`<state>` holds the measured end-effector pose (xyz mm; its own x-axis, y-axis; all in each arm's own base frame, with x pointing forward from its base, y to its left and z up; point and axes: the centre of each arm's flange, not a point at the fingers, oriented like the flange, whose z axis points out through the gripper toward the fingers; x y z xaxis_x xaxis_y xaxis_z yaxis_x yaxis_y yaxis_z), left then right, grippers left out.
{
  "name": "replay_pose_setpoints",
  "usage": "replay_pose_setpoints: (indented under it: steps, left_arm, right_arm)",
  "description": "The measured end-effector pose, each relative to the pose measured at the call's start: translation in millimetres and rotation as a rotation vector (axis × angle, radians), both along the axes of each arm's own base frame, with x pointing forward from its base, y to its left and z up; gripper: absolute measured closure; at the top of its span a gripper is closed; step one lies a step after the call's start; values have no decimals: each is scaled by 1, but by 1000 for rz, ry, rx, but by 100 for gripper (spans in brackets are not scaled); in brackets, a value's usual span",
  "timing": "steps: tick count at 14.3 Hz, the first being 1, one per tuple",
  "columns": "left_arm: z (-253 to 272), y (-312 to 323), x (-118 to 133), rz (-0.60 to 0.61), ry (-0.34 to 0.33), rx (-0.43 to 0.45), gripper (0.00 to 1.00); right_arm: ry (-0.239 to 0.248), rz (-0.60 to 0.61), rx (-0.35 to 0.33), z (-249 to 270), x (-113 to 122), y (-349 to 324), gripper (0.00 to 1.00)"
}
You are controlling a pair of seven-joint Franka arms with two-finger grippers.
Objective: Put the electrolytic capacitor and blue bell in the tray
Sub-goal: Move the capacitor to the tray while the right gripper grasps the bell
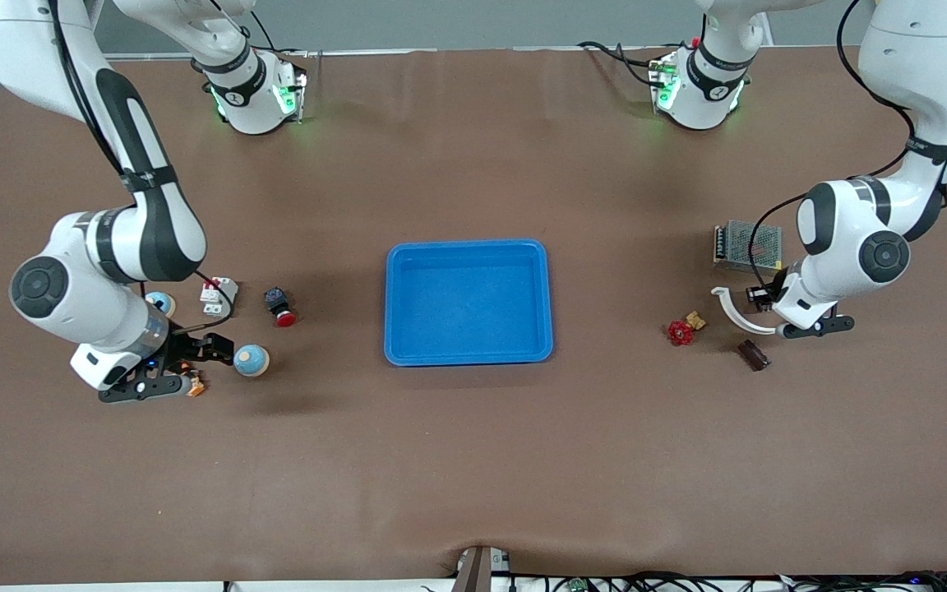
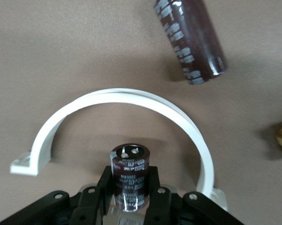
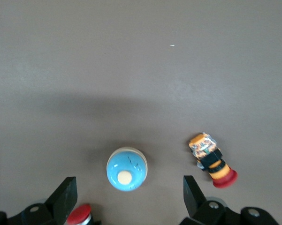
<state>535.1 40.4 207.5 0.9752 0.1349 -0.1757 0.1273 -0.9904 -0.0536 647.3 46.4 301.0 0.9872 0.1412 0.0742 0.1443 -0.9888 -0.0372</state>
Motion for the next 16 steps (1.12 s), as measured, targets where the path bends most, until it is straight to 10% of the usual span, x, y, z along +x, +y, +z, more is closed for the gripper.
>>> replay_pose_setpoints:
  steps: [16]
  left_arm:
    - [89, -241, 23, 214, 26, 26, 67]
  right_arm:
    - [-3, 112, -16, -81, -30, 11, 0]
